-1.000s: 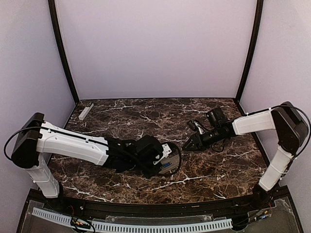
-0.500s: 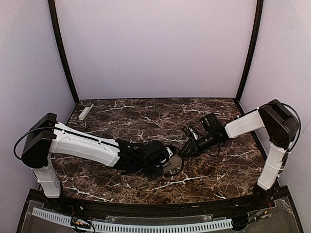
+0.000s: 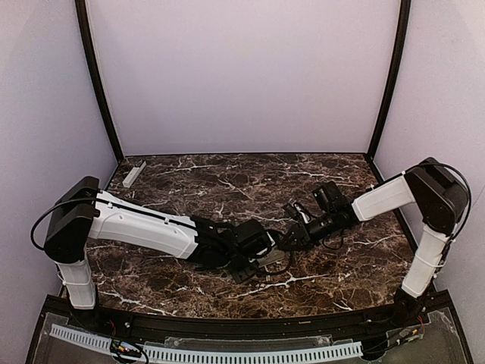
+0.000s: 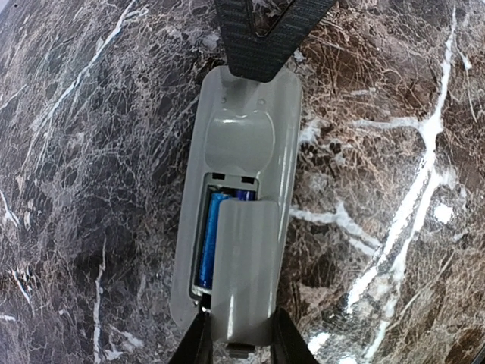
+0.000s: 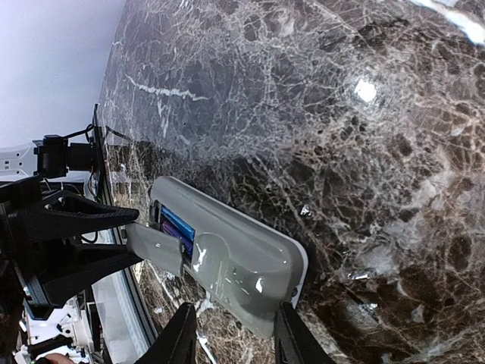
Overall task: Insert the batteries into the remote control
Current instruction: Hold the remote control without the battery cover at the center of the board, then place the battery cover on the remote control without the battery cover.
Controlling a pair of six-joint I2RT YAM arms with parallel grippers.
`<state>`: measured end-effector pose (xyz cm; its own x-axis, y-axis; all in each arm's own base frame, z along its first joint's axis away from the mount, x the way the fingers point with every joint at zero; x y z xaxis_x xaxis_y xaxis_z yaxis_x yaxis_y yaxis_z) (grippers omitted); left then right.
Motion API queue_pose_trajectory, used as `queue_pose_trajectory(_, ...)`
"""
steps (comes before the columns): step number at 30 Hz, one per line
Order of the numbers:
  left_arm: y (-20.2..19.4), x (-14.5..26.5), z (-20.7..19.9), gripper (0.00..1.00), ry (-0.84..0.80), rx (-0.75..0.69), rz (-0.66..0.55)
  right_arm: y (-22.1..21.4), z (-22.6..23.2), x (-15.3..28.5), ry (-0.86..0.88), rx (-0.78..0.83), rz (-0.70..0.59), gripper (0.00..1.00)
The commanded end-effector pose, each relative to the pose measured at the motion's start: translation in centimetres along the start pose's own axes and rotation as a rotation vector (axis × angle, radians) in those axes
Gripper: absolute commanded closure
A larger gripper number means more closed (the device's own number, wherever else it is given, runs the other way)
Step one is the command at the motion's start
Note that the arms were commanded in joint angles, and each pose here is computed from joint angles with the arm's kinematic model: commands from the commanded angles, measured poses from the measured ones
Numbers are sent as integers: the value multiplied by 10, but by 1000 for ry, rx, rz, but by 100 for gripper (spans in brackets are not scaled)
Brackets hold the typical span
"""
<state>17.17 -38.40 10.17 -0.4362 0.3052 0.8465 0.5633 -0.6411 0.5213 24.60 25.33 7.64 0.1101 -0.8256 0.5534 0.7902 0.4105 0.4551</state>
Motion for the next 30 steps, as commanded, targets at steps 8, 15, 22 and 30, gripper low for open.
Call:
queue_pose_trajectory(8, 10, 3, 6, 96, 58, -20, -7, 5, 18, 4, 51, 28, -24, 65)
queue_pose_trajectory(15, 5, -4, 6, 94, 55, -29, 24, 6, 17, 5, 47, 31, -24, 63)
queue_pose_trajectory(22, 6, -8, 7, 92, 48, -30, 35, 6, 16, 4, 53, 33, -21, 63)
queue_pose_trajectory(30, 6, -11, 8, 88, 33, -53, 52, 6, 15, 2, 62, 35, -17, 63)
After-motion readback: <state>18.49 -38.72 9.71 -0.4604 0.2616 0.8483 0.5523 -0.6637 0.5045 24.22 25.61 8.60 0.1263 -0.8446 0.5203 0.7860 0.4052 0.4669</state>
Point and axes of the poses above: each gripper's point midway between its finger pads, its own x axis back along the fingers, its own z axis along the line the jaws close on, y = z × x, the point moved 6 cm from there along x, back along the fingers, and after that the axes turned 13 degrees about x, right-handed, at the moved point
